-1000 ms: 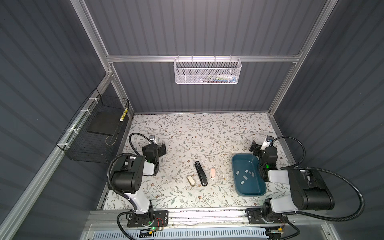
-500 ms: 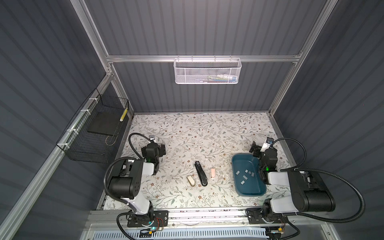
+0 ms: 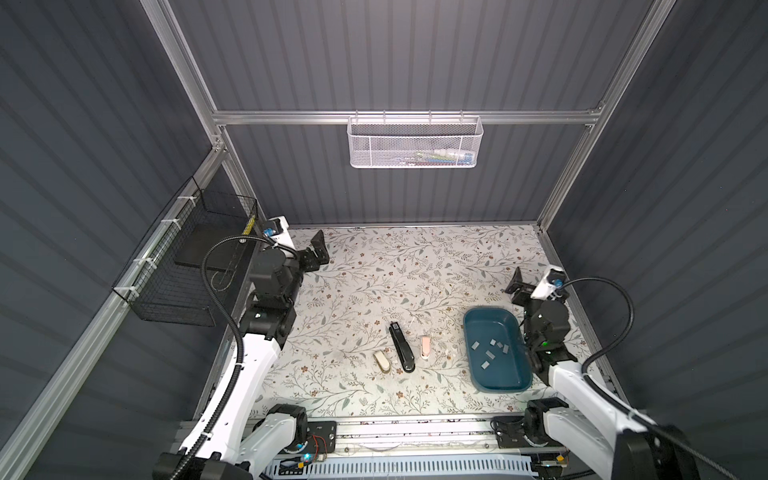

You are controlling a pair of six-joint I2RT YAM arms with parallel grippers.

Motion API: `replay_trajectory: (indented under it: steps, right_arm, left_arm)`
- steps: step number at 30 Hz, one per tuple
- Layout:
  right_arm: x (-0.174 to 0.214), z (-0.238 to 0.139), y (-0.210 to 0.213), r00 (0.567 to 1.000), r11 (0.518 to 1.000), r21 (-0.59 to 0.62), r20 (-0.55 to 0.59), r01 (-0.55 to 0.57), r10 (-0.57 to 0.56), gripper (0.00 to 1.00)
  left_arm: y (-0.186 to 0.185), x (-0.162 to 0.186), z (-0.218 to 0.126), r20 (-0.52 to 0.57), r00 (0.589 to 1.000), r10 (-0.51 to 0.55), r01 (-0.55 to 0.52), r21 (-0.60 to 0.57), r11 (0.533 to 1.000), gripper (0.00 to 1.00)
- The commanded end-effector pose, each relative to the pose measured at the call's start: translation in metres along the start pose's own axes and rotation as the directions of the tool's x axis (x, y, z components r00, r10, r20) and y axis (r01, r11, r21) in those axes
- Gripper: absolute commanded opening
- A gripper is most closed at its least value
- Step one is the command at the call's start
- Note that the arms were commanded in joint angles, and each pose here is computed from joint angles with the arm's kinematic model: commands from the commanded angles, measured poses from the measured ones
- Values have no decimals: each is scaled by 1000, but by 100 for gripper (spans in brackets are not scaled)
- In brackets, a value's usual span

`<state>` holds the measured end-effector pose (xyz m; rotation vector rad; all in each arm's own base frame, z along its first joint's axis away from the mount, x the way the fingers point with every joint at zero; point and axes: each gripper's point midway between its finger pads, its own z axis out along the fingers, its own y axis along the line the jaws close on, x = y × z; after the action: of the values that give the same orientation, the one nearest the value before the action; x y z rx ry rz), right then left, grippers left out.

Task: Load the staples into the stapler
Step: 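Reach the left gripper toward the pink stapler beside the black stapler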

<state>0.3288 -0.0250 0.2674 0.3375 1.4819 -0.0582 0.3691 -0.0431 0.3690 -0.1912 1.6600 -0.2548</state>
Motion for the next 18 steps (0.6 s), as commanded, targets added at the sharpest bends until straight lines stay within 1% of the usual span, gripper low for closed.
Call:
replay_trajectory:
  steps: [1,2,3,4,5,6,7,8,9,10,11,12,13,14,15,16,17,18]
  right_arm:
    - [8,-27,20,945,979,-80,-289,-185,155,99]
    - [5,-32,25,936,976,-108,-318,-191,148,99]
    - [2,-40,21,915,966,-68,-345,-248,210,99]
    - [2,-46,17,896,953,-40,-356,-299,266,99]
    - [-1,-53,26,889,938,-99,-366,-333,277,99]
    - [-7,-61,44,898,910,-233,-366,-343,244,99]
    - [-10,-72,59,904,876,-335,-368,-348,218,99]
    - [-10,-76,60,902,865,-351,-368,-359,226,99]
    - [-5,-79,54,892,870,-314,-373,-381,257,99]
    - [0,-80,46,885,877,-273,-371,-395,282,99]
    - [6,-81,39,882,884,-245,-368,-398,295,99]
    - [9,-83,38,888,886,-252,-361,-389,287,99]
    - [12,-84,39,895,886,-270,-352,-377,274,99]
    - [16,-84,38,897,889,-270,-354,-369,265,99]
    - [20,-84,37,894,894,-258,-363,-367,262,99]
    - [26,-82,34,888,902,-235,-383,-361,256,99]
    - [30,-82,34,880,907,-222,-404,-358,249,99]
    - [33,-82,36,872,907,-225,-428,-357,237,99]
  left_arm:
    - [41,35,-2,-167,975,-147,103,-250,963,100]
    - [34,31,0,-192,975,-113,71,-209,975,100]
    - [17,25,4,-208,975,-80,55,-122,991,100]
    - [3,18,7,-208,975,-72,64,-48,997,100]
    - [-7,10,7,-199,977,-72,73,-3,997,99]
    - [-19,1,9,-191,979,-70,82,53,995,99]
    - [-32,-9,10,-175,983,-53,74,114,991,100]
    - [-42,-17,10,-160,987,-36,62,158,986,100]
    - [-55,-26,11,-138,990,0,30,211,977,100]
    - [-77,-31,10,-115,991,67,-29,305,952,100]
    - [-98,-33,7,-92,986,138,-90,401,912,100]
    - [-120,-33,0,-54,975,215,-160,497,853,100]
    - [-138,-30,-6,-16,963,267,-211,568,796,100]
    - [-155,-28,-12,38,947,319,-271,625,732,100]
    - [-168,-23,-13,77,930,360,-318,659,681,100]
    - [-176,-17,-11,96,914,395,-349,685,640,100]
    - [-183,-21,-12,124,898,422,-380,701,603,100]
    - [-188,-9,-11,130,871,473,-406,734,544,99]
